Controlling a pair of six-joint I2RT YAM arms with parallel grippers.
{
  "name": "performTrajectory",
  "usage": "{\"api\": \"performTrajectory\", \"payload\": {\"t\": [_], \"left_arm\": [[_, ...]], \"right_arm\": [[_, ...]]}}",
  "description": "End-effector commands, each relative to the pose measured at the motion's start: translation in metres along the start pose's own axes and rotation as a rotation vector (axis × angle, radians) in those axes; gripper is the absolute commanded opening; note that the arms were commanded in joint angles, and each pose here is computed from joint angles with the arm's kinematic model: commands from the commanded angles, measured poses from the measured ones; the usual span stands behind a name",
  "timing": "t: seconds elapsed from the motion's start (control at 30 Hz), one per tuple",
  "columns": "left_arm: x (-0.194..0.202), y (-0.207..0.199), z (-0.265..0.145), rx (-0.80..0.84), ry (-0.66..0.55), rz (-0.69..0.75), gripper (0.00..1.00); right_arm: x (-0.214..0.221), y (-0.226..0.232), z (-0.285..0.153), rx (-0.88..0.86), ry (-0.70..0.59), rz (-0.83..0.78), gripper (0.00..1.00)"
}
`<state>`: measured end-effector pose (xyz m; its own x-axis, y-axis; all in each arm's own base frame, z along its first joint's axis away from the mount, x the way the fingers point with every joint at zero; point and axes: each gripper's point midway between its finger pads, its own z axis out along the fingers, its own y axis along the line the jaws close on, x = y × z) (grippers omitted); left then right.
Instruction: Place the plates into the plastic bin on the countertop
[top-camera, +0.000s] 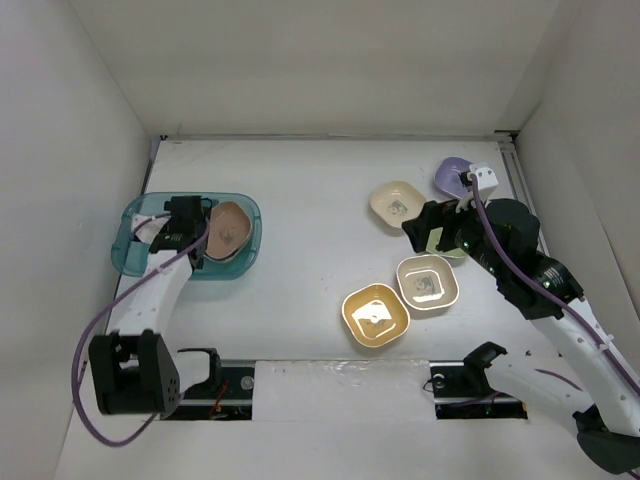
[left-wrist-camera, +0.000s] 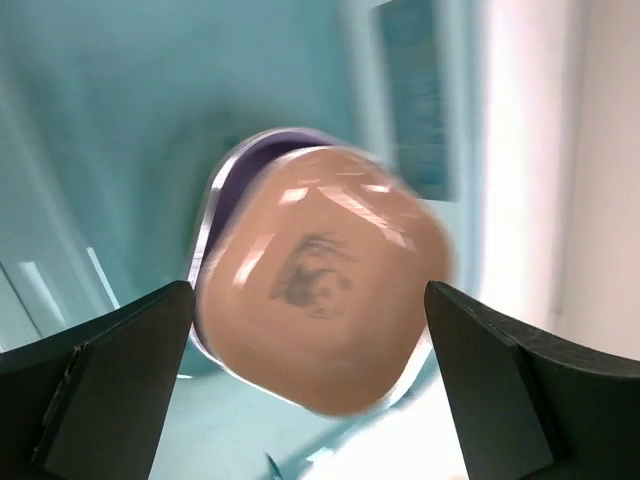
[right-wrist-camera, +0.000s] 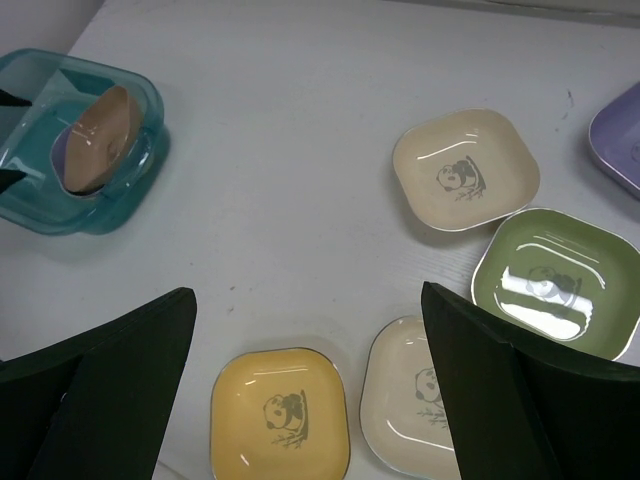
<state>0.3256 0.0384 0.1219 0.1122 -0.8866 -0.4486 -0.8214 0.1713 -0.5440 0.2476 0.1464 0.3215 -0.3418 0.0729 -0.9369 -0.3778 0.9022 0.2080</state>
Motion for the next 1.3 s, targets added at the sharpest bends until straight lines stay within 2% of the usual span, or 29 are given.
{"api": "performTrajectory", "payload": {"t": [0.0,0.1,0.13,0.17,0.27,0.3,0.4,0.43,0.5,0.53,0.63,0.67,0.77,0.9,0.97,1.07,1.1,1.13,1.17,1.27], "left_arm": [[-0.034,-0.033,-0.037,0.153,-0.084,-0.018,1.00],[-0.034,-0.052,-0.054,0.258,-0.057,0.045,1.00],[-0.024,-0.059,-0.058,0.300,-0.003,0.082,1.00],[-0.014,-0.064,-0.060,0.343,0.032,0.175,1.00],[0.033,-0.075,-0.068,0.437,0.147,0.331,1.00],[0.072,-0.080,-0.086,0.500,0.204,0.454,1.00],[0.129,-0.082,-0.115,0.514,0.206,0.618,1.00],[0.172,-0.067,-0.145,0.552,0.274,0.713,1.00],[0.204,-0.052,-0.160,0.547,0.288,0.789,1.00],[0.232,-0.031,-0.167,0.530,0.327,0.861,1.00],[0.269,0.007,-0.169,0.484,0.370,0.928,1.00],[0.289,0.020,-0.182,0.517,0.404,0.964,1.00],[0.323,0.058,-0.185,0.475,0.439,1.078,1.00],[0.335,0.088,-0.164,0.374,0.405,1.145,0.96],[0.335,0.097,-0.159,0.361,0.401,1.169,0.90],[0.333,0.105,-0.155,0.349,0.413,1.148,0.76],[0.330,0.110,-0.151,0.345,0.411,1.152,0.68],[0.330,0.109,-0.152,0.340,0.413,1.133,0.46],[0.322,0.116,-0.145,0.309,0.386,1.150,0.31],[0.303,0.120,-0.134,0.247,0.300,1.159,0.03]], "right_arm": [[-0.011,0.003,0.003,-0.018,-0.045,-0.005,1.00],[-0.011,0.005,0.006,-0.027,-0.043,-0.005,1.00],[-0.011,0.005,0.006,-0.027,-0.043,-0.005,1.00],[-0.011,0.003,0.006,-0.017,-0.045,-0.005,1.00],[-0.011,-0.006,0.006,0.034,-0.045,-0.005,1.00],[-0.014,-0.007,0.004,0.044,-0.050,-0.004,1.00],[-0.017,-0.015,-0.001,0.093,-0.050,-0.005,1.00],[-0.015,-0.016,-0.001,0.095,-0.039,-0.006,1.00],[-0.015,-0.024,-0.008,0.135,-0.040,-0.008,1.00],[-0.015,-0.024,-0.008,0.135,-0.040,-0.008,1.00],[-0.016,-0.025,-0.017,0.141,-0.051,0.003,1.00],[-0.018,-0.025,-0.021,0.138,-0.064,0.005,1.00],[-0.013,-0.029,-0.024,0.150,-0.052,0.015,1.00],[-0.014,-0.029,-0.029,0.148,-0.061,0.016,1.00],[-0.014,-0.029,-0.029,0.148,-0.061,0.016,1.00],[-0.014,-0.029,-0.029,0.148,-0.061,0.016,1.00],[-0.014,-0.029,-0.029,0.148,-0.061,0.016,1.00],[-0.013,-0.028,-0.029,0.139,-0.059,0.016,1.00],[-0.016,-0.027,-0.029,0.136,-0.070,0.018,1.00],[-0.014,-0.023,-0.027,0.115,-0.065,0.017,1.00]]}}
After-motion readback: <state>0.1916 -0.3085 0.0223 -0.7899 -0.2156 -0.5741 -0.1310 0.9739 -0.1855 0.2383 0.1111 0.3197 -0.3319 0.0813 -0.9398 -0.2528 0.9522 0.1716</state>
